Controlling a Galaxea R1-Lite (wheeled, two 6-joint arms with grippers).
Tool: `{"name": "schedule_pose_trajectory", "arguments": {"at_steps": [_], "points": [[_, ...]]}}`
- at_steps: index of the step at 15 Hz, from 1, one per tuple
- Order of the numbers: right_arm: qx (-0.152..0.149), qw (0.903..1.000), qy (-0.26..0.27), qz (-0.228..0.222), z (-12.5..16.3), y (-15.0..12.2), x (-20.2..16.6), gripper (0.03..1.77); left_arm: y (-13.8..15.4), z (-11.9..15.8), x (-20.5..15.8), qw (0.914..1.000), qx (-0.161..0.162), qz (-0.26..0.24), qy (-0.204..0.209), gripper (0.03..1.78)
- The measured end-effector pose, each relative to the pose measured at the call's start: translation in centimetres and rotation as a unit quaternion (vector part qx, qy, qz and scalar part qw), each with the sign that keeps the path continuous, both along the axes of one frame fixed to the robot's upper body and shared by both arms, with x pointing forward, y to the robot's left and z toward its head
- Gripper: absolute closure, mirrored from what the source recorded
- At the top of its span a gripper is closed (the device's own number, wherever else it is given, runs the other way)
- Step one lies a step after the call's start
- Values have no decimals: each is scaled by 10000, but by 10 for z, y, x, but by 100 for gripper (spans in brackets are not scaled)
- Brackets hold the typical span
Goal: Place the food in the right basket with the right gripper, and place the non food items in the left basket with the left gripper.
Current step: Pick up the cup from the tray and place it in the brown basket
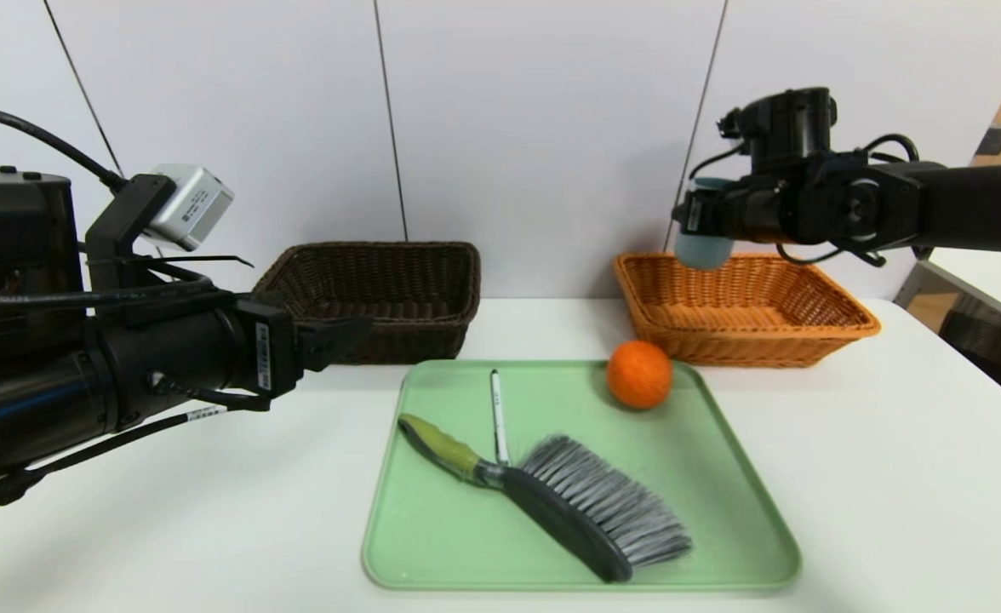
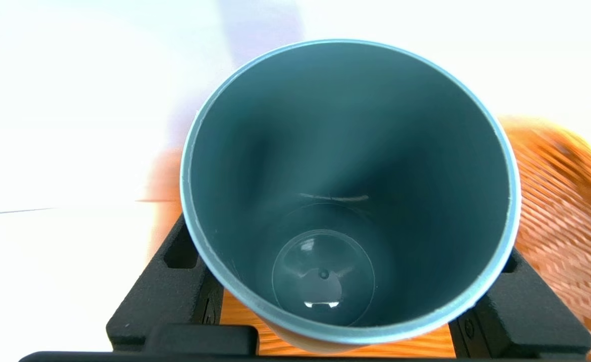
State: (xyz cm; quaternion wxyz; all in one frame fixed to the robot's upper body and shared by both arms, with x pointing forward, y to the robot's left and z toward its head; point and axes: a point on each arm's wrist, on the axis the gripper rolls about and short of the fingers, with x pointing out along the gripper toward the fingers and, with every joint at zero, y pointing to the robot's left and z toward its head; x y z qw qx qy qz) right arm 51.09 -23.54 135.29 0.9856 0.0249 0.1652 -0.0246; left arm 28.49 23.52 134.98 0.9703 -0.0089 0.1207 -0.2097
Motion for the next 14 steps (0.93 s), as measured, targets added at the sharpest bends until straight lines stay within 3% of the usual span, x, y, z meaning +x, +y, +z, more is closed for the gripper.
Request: {"name": "schedule_pose_trajectory", "arguments": {"at_steps": [3, 7, 10, 14], "points": [[185, 9960, -627, 616, 51, 48, -28, 66, 0, -2, 0, 10000, 32, 4, 44, 12], [504, 9788, -1193, 1586, 80, 110, -66, 66, 1, -5, 0, 9999, 73, 32, 82, 12], [799, 9635, -1567, 2018, 85, 136, -76, 66, 1, -5, -1, 9999, 84, 39, 77, 12], [1137, 9526, -1721, 2234, 75, 161, -77, 67, 0, -4, -3, 9997, 118, 192, 24, 12]]}}
